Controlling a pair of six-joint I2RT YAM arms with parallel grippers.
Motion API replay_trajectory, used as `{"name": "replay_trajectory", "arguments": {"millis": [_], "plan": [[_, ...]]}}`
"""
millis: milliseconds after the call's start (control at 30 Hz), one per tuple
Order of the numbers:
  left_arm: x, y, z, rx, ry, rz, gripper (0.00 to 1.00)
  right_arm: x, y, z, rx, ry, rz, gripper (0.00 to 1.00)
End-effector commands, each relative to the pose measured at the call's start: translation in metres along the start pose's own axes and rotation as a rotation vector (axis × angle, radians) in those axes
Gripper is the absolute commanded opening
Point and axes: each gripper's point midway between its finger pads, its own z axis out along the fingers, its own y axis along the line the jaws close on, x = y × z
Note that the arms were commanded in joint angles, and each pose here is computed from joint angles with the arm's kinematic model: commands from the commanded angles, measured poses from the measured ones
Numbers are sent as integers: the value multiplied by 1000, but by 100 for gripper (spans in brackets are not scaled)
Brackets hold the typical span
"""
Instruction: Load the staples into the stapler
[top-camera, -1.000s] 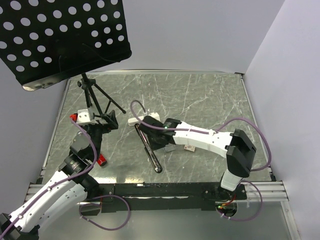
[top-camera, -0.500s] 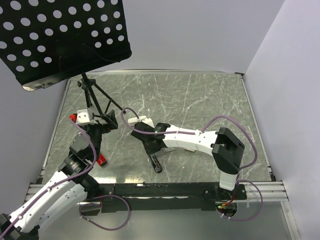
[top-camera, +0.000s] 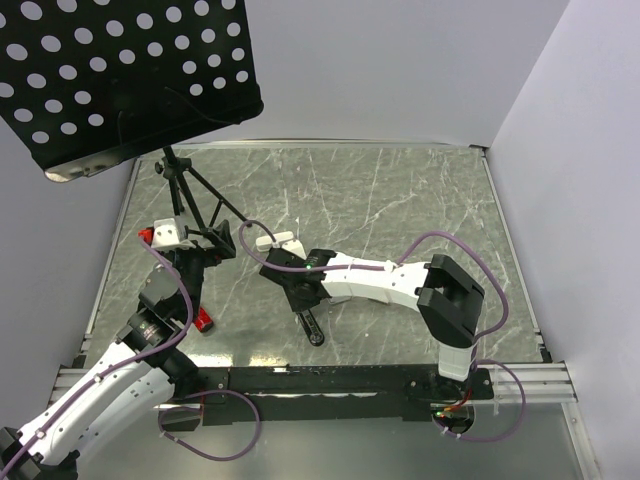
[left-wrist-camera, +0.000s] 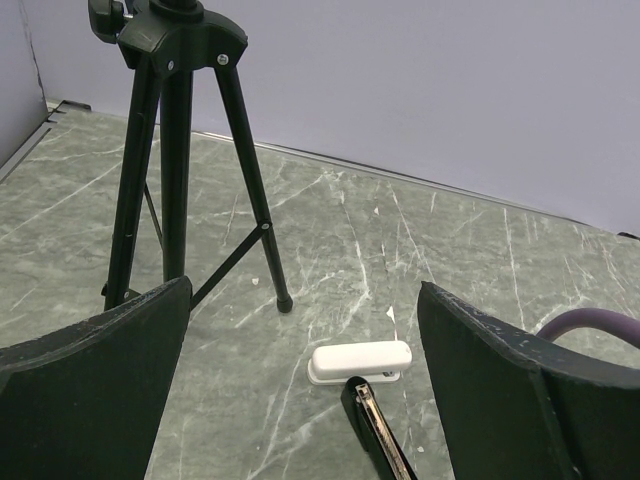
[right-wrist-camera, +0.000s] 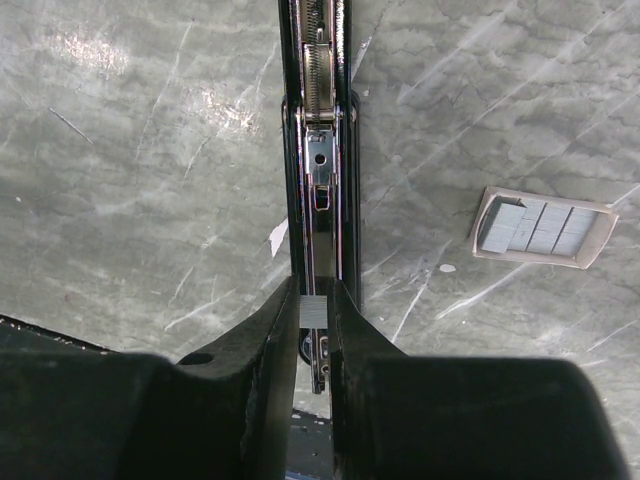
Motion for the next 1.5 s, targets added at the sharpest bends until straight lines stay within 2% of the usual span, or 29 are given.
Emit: {"name": "replay_trajectory", "arguments": {"millis": [0,1467], "plan": [[-11,0,0,-4,-33,-30,99,0,1,3,11,-14,3,14],[-9,-3,0,12,-27,-27,99,19,1,16,9,53,-40,14]]}}
